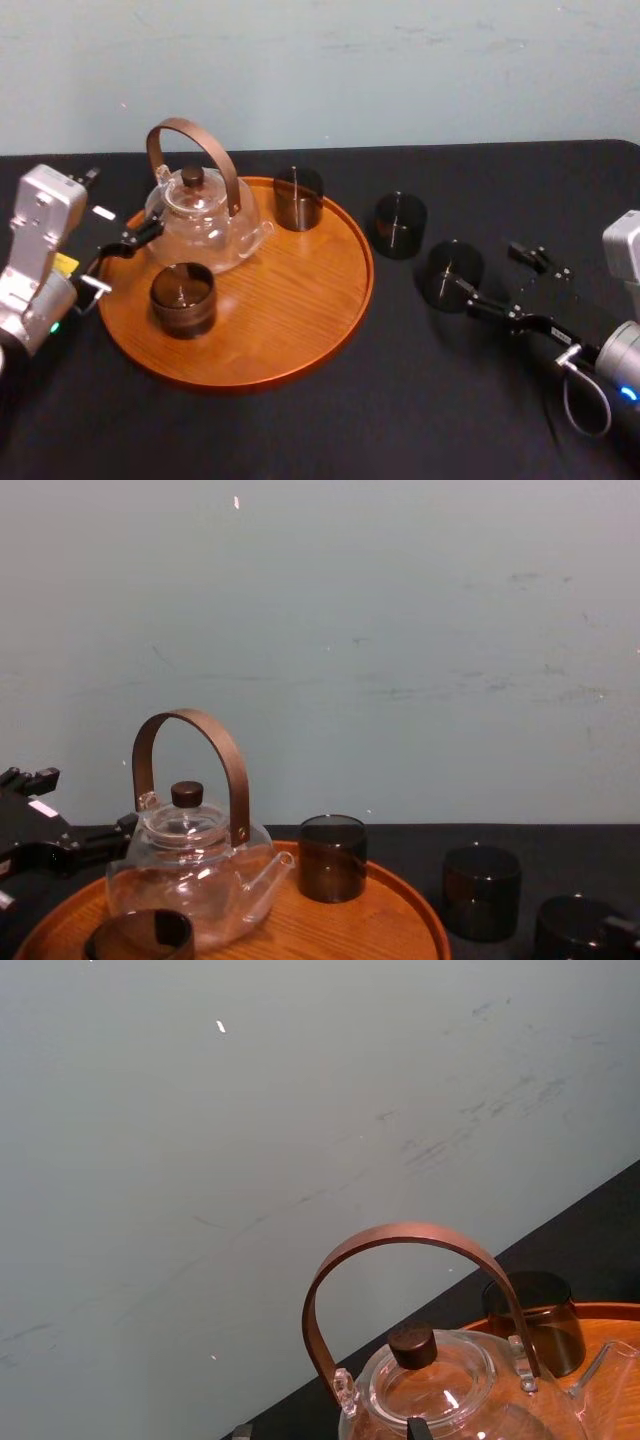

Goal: Pick up the glass from the table and place it on the tray.

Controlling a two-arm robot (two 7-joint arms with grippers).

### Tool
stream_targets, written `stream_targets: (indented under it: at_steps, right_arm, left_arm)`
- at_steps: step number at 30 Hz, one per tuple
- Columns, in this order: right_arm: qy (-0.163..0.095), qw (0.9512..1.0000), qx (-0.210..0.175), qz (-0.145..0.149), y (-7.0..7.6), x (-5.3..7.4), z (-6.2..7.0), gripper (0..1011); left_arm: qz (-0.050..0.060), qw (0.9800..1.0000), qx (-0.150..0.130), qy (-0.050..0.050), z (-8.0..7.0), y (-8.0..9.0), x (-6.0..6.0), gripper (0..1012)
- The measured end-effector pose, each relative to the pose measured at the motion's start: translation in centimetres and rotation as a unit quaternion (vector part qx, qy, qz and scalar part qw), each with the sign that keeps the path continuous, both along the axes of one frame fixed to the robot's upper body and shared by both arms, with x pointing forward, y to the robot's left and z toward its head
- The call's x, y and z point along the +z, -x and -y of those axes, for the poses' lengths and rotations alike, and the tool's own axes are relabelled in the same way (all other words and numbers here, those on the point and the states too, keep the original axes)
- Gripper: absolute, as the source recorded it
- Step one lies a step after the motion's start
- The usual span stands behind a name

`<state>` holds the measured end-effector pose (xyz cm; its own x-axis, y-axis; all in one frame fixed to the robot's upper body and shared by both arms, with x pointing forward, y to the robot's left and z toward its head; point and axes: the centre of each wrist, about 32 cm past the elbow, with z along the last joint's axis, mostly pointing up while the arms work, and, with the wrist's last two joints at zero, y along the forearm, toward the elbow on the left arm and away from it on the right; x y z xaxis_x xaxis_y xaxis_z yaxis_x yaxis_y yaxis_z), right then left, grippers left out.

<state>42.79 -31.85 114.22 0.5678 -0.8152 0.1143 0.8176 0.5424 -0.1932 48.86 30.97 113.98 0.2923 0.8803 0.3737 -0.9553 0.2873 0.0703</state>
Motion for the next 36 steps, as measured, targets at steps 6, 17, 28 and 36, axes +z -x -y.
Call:
stream_targets:
  at_steps: [6,17,28,36]
  right_arm:
    - [-0.009,0.9996,0.000,-0.026,-0.8,-0.5,0.2,1002]
    - [-0.002,0.9991,-0.010,-0.040,-1.7,-1.0,0.3,1002]
    - [0.004,0.9984,-0.015,-0.054,-3.0,-1.8,0.3,1002]
    - [0.004,0.9983,-0.009,-0.058,-4.2,-1.9,-0.1,1002]
  left_arm:
    - [0.000,1.0000,0.000,0.000,0.0,0.0,0.0,1001]
    - [0.000,1.0000,0.000,0.000,0.0,0.0,0.0,1001]
    - [0.000,1.0000,0.000,0.000,0.0,0.0,0.0,1001]
    - [0.000,1.0000,0.000,0.000,0.0,0.0,0.0,1001]
